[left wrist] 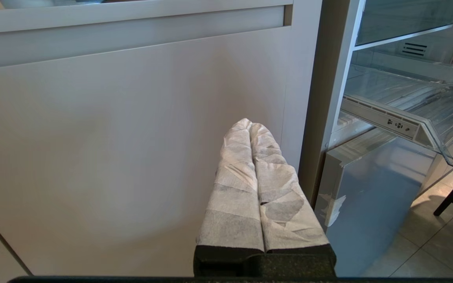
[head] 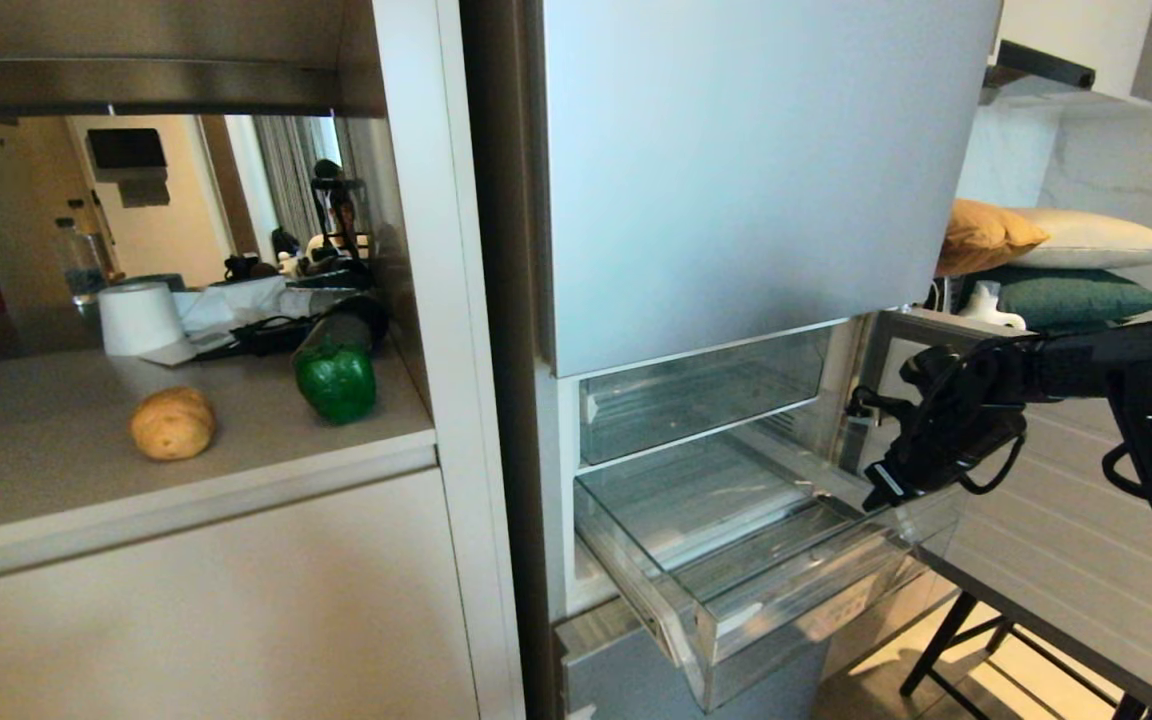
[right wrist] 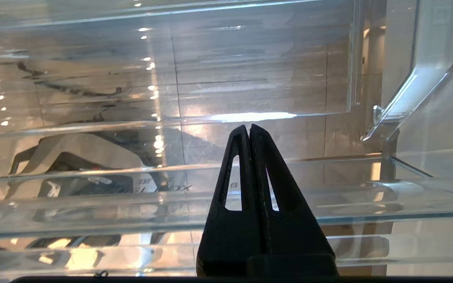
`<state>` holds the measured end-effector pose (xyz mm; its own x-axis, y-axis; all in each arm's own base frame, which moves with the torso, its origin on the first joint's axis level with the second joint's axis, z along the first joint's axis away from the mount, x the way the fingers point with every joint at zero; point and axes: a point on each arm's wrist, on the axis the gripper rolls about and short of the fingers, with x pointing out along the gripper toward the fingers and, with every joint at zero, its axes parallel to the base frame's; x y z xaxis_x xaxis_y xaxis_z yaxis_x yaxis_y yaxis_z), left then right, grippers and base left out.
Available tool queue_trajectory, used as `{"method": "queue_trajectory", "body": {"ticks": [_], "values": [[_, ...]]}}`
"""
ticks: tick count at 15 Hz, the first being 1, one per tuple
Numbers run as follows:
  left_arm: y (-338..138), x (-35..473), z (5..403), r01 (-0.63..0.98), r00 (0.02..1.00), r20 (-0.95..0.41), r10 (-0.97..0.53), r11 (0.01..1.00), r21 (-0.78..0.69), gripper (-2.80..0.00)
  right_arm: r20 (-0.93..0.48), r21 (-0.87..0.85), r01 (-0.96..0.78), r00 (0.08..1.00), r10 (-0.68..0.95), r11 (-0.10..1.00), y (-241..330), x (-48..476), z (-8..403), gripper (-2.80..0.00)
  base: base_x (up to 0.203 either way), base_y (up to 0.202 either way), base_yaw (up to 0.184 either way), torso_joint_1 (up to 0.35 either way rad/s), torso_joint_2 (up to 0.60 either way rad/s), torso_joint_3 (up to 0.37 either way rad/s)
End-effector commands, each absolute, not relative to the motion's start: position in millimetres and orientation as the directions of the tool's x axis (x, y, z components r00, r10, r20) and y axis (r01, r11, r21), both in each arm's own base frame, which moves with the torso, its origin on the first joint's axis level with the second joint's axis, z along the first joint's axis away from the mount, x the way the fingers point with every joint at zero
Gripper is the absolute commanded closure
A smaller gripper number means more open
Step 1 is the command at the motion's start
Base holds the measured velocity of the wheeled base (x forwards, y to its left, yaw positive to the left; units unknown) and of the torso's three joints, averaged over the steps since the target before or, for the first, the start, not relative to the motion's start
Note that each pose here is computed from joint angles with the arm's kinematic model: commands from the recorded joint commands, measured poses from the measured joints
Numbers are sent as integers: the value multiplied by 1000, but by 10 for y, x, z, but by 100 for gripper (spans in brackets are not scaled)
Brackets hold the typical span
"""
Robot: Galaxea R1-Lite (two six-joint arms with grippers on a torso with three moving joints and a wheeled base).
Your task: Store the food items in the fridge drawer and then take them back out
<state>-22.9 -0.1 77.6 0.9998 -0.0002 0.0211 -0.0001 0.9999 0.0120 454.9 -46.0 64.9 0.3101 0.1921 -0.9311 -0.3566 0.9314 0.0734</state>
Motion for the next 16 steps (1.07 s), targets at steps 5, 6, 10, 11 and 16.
{"method": "queue_trajectory", "body": {"ticks": [5,6,10,11,16], "values": [[-1,-221,747,0,1000,12,0,1000,12,0,-935,68,-364,302,187,929,-449,4432,899,0,0,0,0,0,0,0],[-1,-221,747,0,1000,12,0,1000,12,0,-935,69,-362,302,187,930,-448,4427,909,0,0,0,0,0,0,0],[-1,-221,747,0,1000,12,0,1000,12,0,-880,52,-354,425,211,934,-451,4592,872,0,0,0,0,0,0,0],[-1,-221,747,0,1000,12,0,1000,12,0,-862,77,-326,454,227,942,-449,4615,902,0,0,0,0,0,0,0],[-1,-221,747,0,1000,12,0,1000,12,0,-830,96,-321,497,254,942,-417,4328,1357,0,0,0,0,0,0,0]]}}
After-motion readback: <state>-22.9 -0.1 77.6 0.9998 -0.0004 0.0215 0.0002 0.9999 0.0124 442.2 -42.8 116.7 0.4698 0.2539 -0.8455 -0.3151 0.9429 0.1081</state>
